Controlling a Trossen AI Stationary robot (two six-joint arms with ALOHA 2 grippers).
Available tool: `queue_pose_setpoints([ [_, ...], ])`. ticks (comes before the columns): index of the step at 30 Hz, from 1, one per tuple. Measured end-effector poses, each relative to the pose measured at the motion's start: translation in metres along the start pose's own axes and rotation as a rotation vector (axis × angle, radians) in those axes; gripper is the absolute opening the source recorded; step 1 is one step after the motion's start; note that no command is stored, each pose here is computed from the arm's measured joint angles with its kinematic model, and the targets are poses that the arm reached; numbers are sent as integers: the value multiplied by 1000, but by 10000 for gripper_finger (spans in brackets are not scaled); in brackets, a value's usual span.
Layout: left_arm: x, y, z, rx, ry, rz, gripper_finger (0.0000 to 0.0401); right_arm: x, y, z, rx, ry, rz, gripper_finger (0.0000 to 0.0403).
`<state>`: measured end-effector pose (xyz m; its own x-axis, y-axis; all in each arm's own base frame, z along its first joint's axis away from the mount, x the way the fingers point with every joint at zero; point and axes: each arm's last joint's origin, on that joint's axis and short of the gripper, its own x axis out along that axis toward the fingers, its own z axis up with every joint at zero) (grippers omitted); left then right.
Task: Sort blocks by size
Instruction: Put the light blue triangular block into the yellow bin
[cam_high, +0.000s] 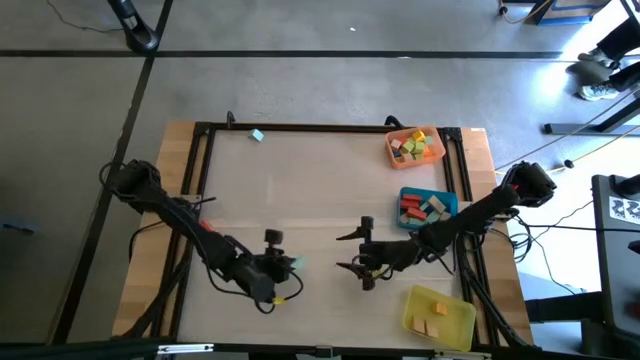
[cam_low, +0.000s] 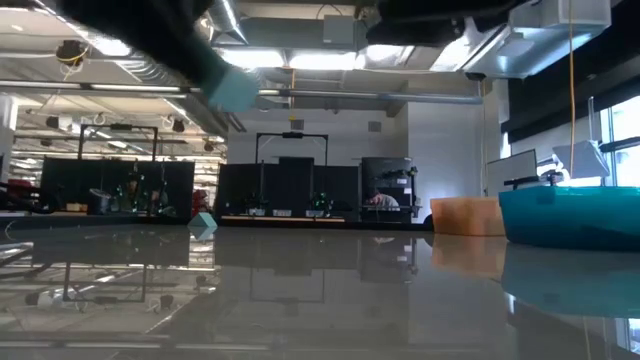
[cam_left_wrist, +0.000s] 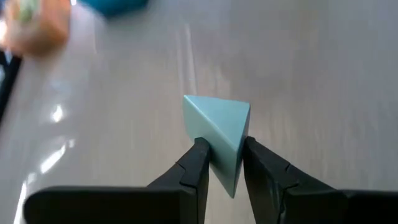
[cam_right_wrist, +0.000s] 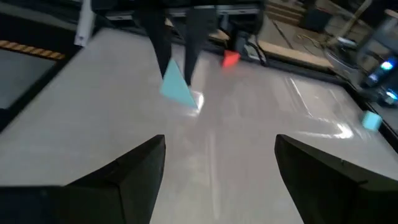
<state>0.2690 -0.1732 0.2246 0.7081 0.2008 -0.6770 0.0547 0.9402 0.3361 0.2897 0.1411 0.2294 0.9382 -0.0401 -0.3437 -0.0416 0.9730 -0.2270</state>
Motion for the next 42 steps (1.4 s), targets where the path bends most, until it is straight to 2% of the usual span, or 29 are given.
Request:
queue_pose_setpoints([
  [8,7,11,27,79,-204,15,72,12,0,3,-46,-91,99,298],
  [13,7,15,38,92,-291,27,72,20,5,0,-80,-132,100,298],
  [21,7,20,45,86,-351,43,72,23,8,6,-100,-226,148,298],
  [32,9,29,52,28,-399,63,72,28,-6,10,-76,-262,104,297],
  [36,10,30,52,20,-394,65,72,28,-6,10,-73,-270,127,275],
  [42,10,30,52,22,-395,64,72,28,-6,10,-77,-269,131,194],
])
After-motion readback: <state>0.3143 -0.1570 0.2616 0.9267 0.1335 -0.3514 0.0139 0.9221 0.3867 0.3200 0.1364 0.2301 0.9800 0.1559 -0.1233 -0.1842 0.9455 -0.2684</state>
